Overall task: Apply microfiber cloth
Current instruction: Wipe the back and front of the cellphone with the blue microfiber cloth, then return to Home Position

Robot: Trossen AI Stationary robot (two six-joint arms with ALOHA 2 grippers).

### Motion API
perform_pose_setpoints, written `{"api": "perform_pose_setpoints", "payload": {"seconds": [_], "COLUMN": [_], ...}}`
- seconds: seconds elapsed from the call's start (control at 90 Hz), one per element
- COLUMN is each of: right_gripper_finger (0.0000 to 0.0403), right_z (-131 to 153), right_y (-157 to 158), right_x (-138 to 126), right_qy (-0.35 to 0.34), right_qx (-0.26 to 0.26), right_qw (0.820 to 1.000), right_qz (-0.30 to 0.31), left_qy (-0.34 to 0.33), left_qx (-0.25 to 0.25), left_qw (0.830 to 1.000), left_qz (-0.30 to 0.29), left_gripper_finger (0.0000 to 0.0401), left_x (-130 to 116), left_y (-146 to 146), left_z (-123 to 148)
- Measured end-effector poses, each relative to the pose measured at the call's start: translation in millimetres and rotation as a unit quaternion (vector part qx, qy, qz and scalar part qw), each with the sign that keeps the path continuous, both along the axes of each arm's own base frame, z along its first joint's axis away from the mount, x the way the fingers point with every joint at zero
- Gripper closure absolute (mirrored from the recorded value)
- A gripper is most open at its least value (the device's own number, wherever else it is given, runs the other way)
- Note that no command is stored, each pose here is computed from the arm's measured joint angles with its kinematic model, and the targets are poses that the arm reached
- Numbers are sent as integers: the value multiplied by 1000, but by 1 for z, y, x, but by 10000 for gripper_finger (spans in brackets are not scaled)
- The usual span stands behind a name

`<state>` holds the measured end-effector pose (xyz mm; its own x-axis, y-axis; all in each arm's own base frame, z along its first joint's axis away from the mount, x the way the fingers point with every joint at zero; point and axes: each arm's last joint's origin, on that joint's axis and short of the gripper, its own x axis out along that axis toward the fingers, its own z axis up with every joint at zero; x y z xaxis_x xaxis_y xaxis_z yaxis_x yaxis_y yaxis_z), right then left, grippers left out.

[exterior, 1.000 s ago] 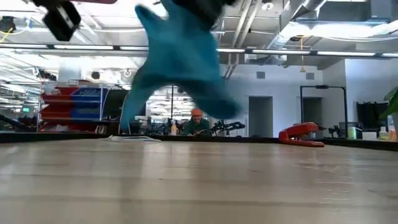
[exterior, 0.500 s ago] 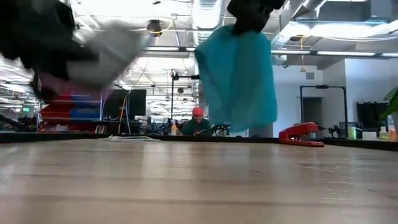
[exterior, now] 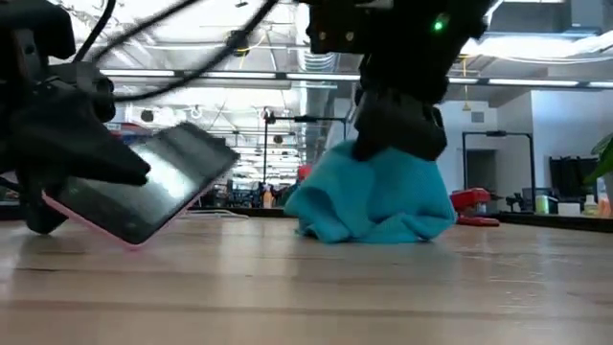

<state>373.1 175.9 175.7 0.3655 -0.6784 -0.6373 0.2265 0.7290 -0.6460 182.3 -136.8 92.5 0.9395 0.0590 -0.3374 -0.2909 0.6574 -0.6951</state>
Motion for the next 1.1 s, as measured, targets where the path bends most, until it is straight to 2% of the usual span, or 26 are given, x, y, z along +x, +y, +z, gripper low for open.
{"api": "perform_pose_setpoints", "payload": {"seconds": [0.178, 0.311, 0.411, 0.511, 0.633, 0.778, 0.844, 0.956, 1.1], "right_gripper_finger": [286, 224, 190, 176, 181, 200, 220, 268, 325], "right_z": [45, 73, 95, 117, 144, 175, 187, 201, 199], "right_y": [2, -6, -10, -11, -13, -16, -20, -38, -68], "right_x": [-14, -30, -43, -58, -85, -120, -136, -168, -208], "right_qy": [-40, -40, -50, -63, -66, -93, -102, -119, -175], "right_qx": [21, 21, 23, 30, 29, 53, 87, 159, 231], "right_qw": [999, 999, 998, 997, 996, 992, 988, 977, 956], "right_qz": [14, 14, 17, 27, 47, 64, 74, 74, 52], "left_qy": [-2, 6, 2, 1, -6, -5, -27, -64, -118], "left_qx": [-17, -23, -28, -27, -31, -6, 2, 34, 63], "left_qw": [1000, 1000, 1000, 1000, 999, 998, 997, 989, 980], "left_qz": [2, 3, -2, -15, -38, -57, -71, -129, -150], "left_gripper_finger": [251, 202, 185, 184, 194, 220, 236, 264, 295], "left_x": [-11, -24, -32, -40, -42, -36, -30, -18, -14], "left_y": [9, 18, 23, 26, 24, 15, 11, 8, 26], "left_z": [-2, -5, -2, 2, 12, 28, 43, 67, 93]}}
